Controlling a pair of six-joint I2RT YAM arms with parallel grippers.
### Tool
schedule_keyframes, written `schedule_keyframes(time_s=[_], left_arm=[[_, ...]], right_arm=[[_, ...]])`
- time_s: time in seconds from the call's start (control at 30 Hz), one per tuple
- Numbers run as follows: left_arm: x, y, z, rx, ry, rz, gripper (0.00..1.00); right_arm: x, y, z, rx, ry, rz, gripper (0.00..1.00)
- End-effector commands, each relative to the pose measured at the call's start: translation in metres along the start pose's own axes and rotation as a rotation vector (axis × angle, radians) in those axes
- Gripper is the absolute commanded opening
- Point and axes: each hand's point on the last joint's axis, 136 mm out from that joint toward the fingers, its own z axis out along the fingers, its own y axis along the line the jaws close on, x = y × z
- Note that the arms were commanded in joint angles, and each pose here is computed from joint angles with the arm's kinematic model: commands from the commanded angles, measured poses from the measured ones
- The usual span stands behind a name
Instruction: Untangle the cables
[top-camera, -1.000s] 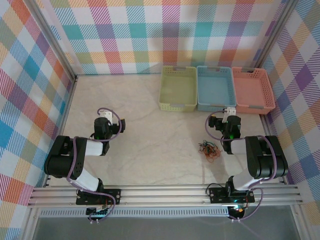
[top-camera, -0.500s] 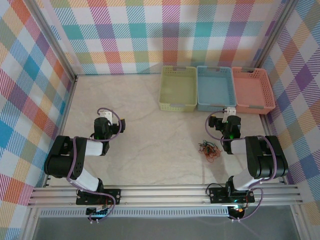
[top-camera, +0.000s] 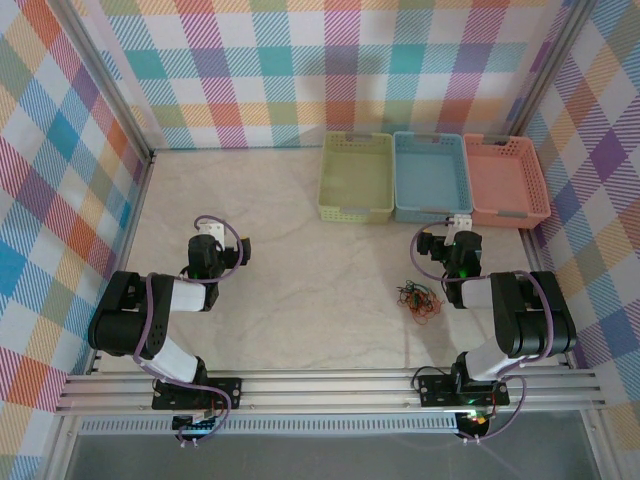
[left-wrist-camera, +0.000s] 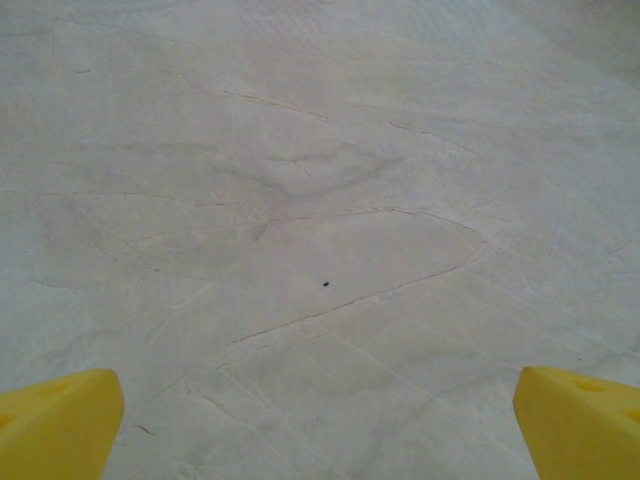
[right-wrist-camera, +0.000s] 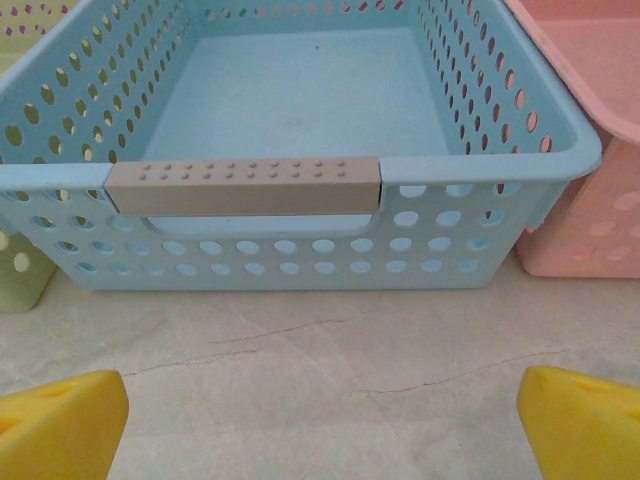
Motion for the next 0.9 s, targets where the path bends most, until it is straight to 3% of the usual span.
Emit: schedule_keyframes(time_s=[0.0, 0.13, 0.3, 0.4, 0.53, 0.67, 0.77, 0.87], left_arm=[[-0.014, 0.002, 0.003, 0.002, -0.036, -0.023, 1.00], [-0.017, 0.003, -0.001, -0.015, -0.050, -0.018, 1.00], [-0.045, -0.002, -0.024, -0.068, -0.023, 0.017, 1.00], [-0.075, -0.001, -0.044, -0.090, -0.020, -0.121, 1.00], [-0.110, -0.021, -0.074, 0.028, -0.064, -0.273, 1.00], [-0.130, -0.020, -0.103, 0.043, -0.066, -0.416, 1.00], [-0.139, -0.030, -0.124, 0.096, 0.011, -0.463, 1.00], [-0.133, -0.042, -0.137, 0.132, 0.164, -0.434, 1.00]], right_arm=[[-0.015, 0.004, 0.002, -0.018, -0.047, -0.004, 1.00], [-0.015, 0.004, 0.002, -0.020, -0.044, -0.002, 1.00], [-0.024, 0.005, -0.001, -0.021, -0.054, -0.012, 1.00], [-0.045, 0.008, -0.014, -0.024, 0.009, -0.015, 1.00], [-0.086, 0.003, -0.038, 0.016, 0.032, 0.079, 1.00], [-0.106, -0.005, -0.043, 0.076, 0.076, 0.157, 0.98], [-0.118, -0.010, -0.033, 0.123, 0.139, 0.134, 0.98], [-0.128, -0.017, -0.011, 0.159, 0.180, 0.107, 0.93]])
